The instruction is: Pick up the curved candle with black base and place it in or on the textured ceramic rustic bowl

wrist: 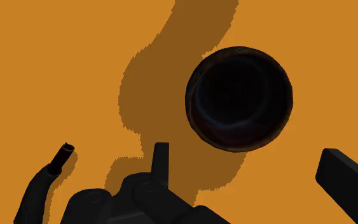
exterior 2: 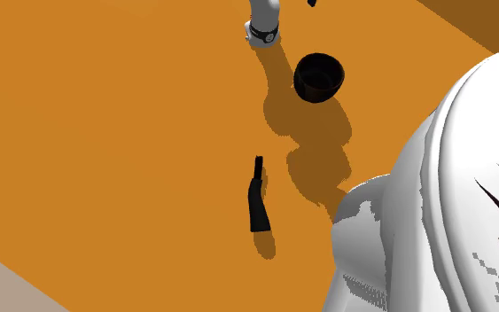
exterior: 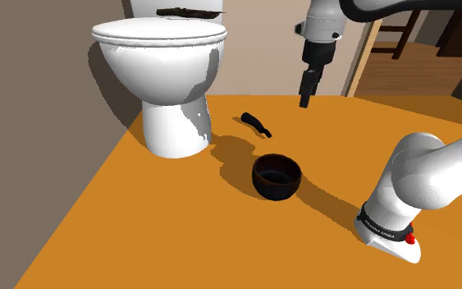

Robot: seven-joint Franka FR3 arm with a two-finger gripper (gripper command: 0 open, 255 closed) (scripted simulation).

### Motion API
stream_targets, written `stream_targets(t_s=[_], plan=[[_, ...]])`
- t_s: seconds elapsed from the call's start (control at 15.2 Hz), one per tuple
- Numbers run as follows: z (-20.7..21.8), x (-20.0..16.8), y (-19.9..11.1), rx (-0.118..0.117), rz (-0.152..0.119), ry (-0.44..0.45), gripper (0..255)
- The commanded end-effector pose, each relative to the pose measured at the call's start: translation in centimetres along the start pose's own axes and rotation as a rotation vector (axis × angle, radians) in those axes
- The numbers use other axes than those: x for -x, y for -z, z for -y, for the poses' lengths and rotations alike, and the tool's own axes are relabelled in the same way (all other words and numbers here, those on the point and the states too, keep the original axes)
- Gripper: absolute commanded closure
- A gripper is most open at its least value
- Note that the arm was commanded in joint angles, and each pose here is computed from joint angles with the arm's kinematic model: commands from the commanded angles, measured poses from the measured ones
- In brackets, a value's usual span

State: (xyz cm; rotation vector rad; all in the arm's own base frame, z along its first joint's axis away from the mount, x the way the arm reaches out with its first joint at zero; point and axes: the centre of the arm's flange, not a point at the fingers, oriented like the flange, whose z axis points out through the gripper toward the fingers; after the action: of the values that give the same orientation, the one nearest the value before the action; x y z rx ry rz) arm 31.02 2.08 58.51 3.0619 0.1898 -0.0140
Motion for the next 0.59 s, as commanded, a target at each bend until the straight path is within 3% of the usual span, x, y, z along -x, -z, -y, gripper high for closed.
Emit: stream_targets(t_s=[0.0,0.53], plan=[[0.0,0.0,0.0,0.000,0.000,0.000,0],[-4.9,-6.6,-6.4,0.017,-0.001,-0.080,0]])
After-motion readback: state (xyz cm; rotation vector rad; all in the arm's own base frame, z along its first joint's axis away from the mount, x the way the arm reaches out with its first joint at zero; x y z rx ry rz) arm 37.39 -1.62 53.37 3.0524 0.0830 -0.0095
